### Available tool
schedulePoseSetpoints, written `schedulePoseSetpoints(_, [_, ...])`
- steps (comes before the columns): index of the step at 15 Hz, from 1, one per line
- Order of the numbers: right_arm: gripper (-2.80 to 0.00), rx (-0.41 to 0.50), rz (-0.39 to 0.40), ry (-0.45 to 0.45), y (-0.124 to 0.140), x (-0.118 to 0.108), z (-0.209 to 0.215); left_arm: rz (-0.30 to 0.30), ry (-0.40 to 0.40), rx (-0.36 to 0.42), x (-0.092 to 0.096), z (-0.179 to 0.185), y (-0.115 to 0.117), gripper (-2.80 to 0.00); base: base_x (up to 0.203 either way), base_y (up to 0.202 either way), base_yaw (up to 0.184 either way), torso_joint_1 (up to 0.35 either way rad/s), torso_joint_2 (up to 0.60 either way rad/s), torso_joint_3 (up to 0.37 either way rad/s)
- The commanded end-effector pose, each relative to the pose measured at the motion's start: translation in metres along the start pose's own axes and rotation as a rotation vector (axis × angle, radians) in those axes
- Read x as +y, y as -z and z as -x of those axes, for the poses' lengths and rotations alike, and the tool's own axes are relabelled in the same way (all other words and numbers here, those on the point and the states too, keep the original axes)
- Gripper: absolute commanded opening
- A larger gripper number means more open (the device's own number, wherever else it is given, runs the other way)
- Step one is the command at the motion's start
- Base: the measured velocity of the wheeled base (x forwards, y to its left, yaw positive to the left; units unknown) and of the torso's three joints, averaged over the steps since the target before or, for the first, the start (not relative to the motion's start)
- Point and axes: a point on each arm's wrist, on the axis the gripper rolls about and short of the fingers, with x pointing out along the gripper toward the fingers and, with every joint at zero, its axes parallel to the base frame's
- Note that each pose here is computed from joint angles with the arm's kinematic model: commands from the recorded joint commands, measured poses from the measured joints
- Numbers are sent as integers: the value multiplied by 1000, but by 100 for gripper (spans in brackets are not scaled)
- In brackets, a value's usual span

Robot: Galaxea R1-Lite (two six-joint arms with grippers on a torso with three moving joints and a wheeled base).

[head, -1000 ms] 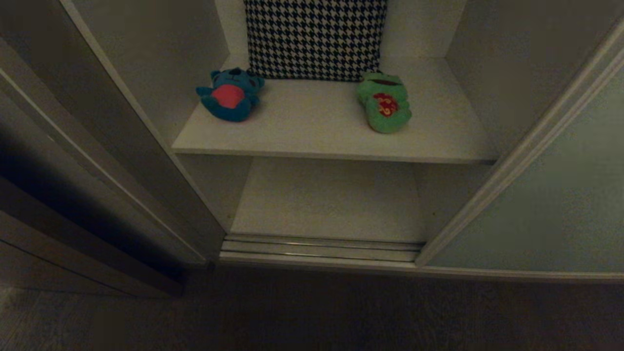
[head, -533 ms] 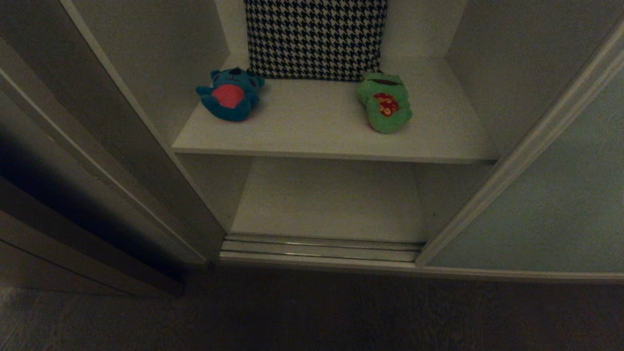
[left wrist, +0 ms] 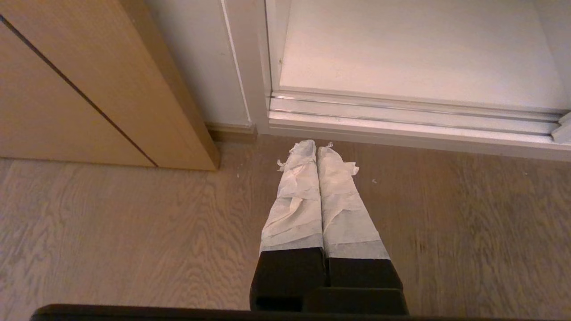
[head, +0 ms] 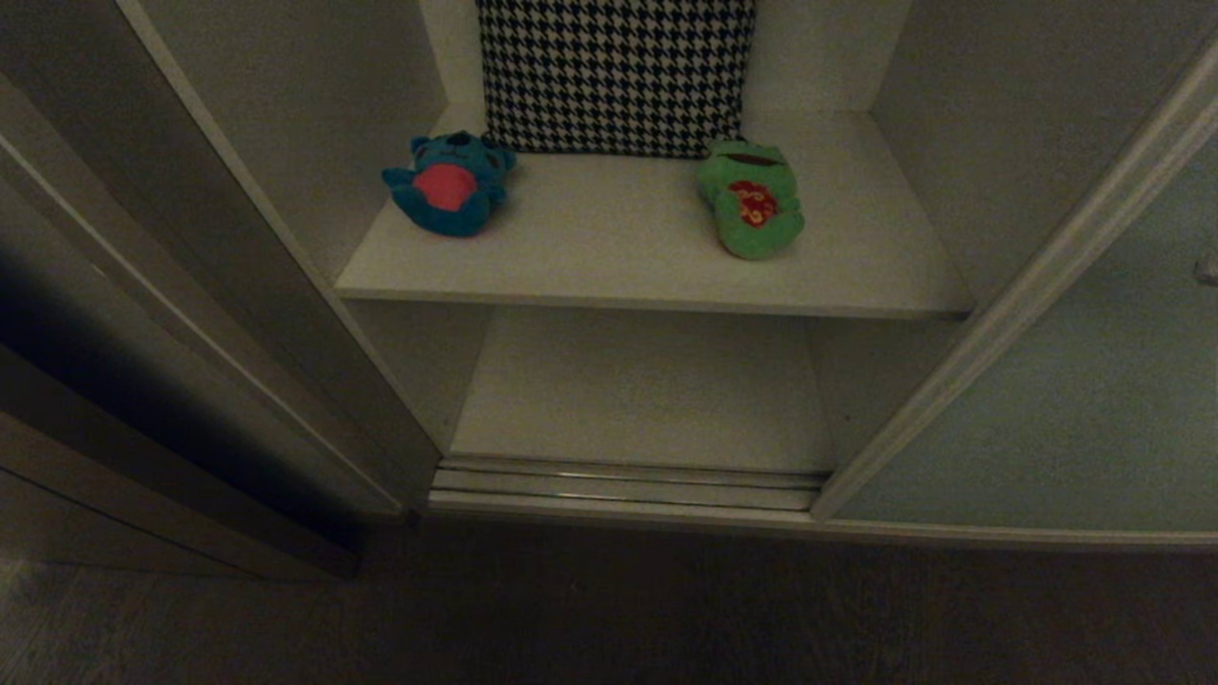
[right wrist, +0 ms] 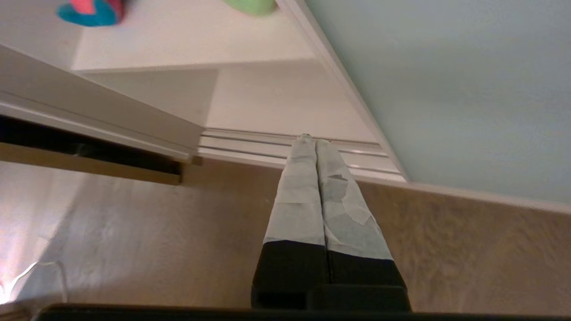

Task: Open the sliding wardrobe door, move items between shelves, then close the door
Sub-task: Close the door

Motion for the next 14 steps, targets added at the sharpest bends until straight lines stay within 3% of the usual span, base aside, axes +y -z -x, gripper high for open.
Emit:
schedulePoseSetpoints(1, [-280, 19, -10, -17, -8, -11, -21, 0, 0, 0, 0, 0, 0, -280, 0, 0, 0, 0, 0, 0])
schedulePoseSetpoints(6, [-280, -78, 55, 50, -15, -22, -51, 0, 0, 2, 0, 0, 0, -280, 0, 0, 0, 0, 0, 0])
schedulePoseSetpoints(14, [-280, -88, 80, -5, -16, -10, -54, 0, 2, 2, 0, 0, 0, -280, 0, 0, 0, 0, 0, 0])
